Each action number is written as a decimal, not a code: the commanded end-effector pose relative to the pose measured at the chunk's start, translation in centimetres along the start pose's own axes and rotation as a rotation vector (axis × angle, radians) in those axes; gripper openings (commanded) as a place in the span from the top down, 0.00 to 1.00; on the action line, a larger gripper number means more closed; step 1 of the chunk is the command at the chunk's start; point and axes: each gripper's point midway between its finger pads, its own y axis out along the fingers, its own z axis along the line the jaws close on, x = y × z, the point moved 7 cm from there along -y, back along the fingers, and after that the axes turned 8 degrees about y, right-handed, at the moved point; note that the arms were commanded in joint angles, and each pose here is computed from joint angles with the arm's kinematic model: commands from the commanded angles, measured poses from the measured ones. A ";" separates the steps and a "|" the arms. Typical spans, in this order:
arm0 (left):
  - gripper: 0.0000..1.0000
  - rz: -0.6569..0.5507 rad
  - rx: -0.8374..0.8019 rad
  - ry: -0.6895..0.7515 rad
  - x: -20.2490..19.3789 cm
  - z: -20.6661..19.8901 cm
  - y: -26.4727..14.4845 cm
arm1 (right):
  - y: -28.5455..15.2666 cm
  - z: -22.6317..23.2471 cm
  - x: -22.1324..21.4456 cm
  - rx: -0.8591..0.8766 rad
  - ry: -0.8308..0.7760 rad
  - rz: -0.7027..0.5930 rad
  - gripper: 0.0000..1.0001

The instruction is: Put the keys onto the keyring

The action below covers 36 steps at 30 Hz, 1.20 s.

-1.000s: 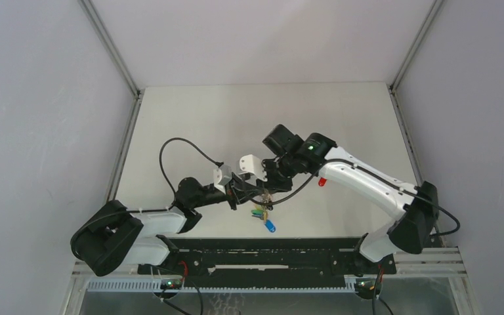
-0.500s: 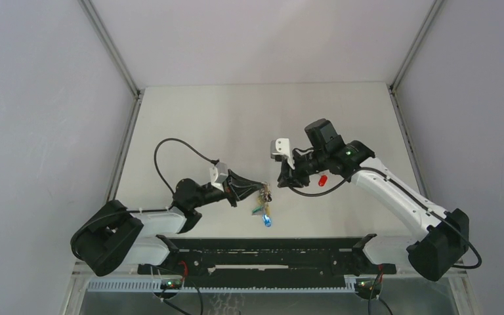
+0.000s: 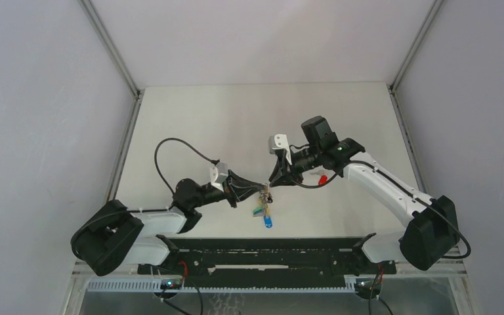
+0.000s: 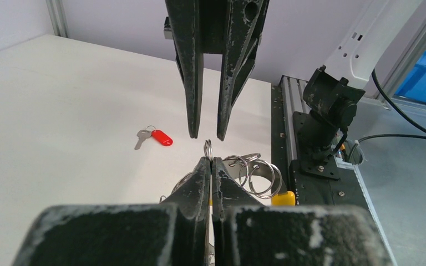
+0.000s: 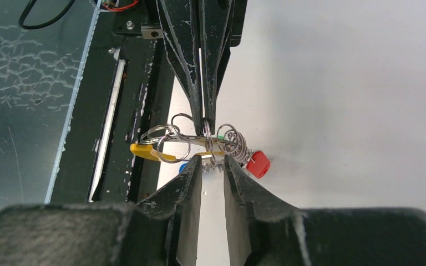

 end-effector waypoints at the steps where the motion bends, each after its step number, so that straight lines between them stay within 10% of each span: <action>1: 1.00 -0.087 -0.029 0.058 2.1 -0.1 0.5 | 0.3 -0.2 0.8 0.045 -0.036 -0.050 0.80; 36: 1.00 -0.104 -0.142 0.063 2.6 -1.1 1.3 | 1.8 -0.6 0.6 0.252 0.008 -0.079 1.00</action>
